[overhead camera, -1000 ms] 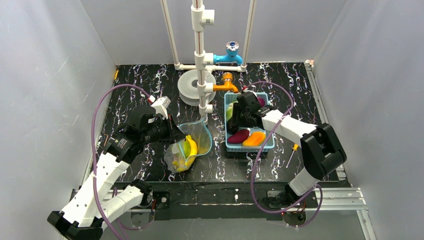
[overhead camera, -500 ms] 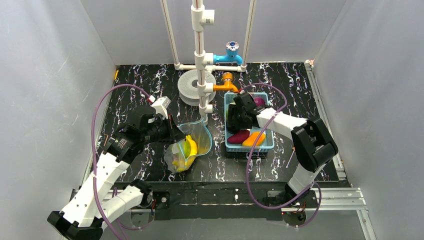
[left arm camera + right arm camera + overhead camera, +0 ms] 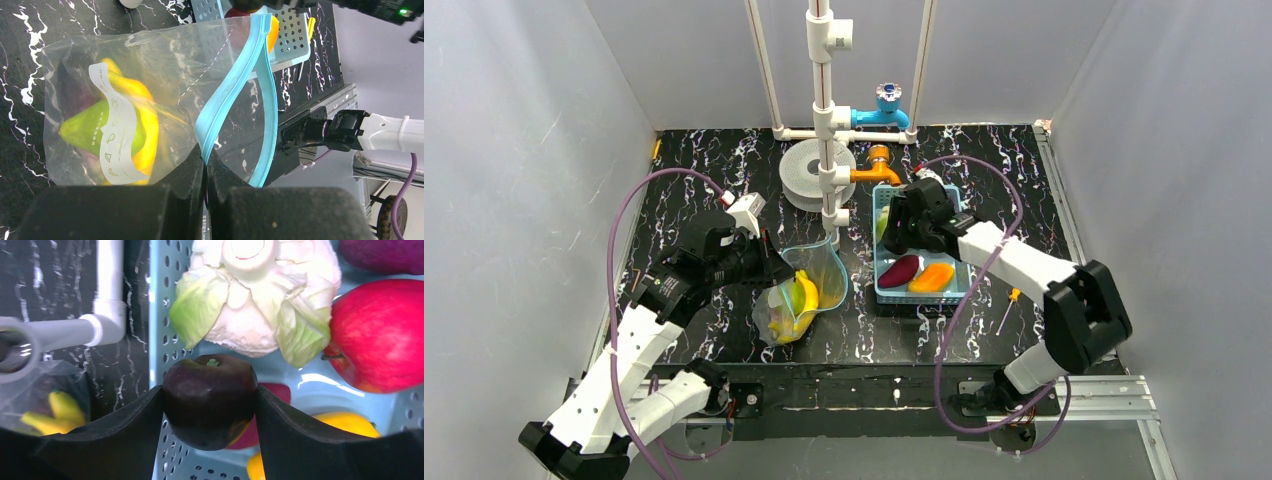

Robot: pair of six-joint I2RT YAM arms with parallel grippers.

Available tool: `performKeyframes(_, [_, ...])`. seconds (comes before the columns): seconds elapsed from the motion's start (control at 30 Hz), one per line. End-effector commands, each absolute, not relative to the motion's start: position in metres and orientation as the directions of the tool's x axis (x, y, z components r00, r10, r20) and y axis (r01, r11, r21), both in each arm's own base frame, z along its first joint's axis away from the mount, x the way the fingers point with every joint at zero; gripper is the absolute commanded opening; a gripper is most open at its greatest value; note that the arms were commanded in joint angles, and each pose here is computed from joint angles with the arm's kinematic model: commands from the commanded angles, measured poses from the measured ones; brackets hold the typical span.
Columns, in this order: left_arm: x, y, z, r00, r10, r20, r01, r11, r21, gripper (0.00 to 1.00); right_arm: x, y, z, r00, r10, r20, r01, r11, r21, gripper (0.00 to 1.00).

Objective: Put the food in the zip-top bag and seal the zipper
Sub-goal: Pick up the fake fruit from the zipper food storage bag.

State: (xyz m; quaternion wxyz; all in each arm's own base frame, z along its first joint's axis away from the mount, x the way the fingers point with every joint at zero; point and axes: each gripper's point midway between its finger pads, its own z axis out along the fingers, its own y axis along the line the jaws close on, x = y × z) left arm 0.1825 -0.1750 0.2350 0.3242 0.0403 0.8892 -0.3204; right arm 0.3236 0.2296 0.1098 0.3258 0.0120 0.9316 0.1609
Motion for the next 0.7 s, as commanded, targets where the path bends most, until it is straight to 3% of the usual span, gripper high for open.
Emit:
performKeyframes(0.0, [0.179, -0.175, 0.238, -0.784, -0.132, -0.606, 0.291, 0.785, -0.547, 0.0, 0.321, 0.217, 0.133, -0.736, 0.154, -0.66, -0.081, 0.947, 0.31, 0.3])
performKeyframes(0.17, [0.179, -0.175, 0.238, -0.783, -0.134, -0.608, 0.29, 0.785, -0.548, 0.0, 0.303, 0.215, 0.129, -0.755, 0.161, -0.636, -0.09, 0.935, 0.344, 0.09])
performKeyframes(0.27, [0.178, -0.175, 0.238, -0.784, -0.136, -0.605, 0.29, 0.782, -0.551, 0.0, 0.288, 0.227, 0.133, -0.766, 0.177, -0.618, -0.128, 0.9, 0.416, 0.02])
performKeyframes(0.4, [0.179, -0.178, 0.237, -0.788, -0.14, -0.6, 0.29, 0.774, -0.562, 0.0, 0.266, 0.25, 0.152, -0.743, 0.154, -0.651, -0.225, 0.859, 0.46, 0.01])
performKeyframes(0.67, [0.179, -0.178, 0.238, -0.788, -0.141, -0.599, 0.29, 0.773, -0.564, 0.0, 0.236, 0.292, 0.24, -0.554, 0.074, -0.829, -0.474, 0.79, 0.388, 0.01])
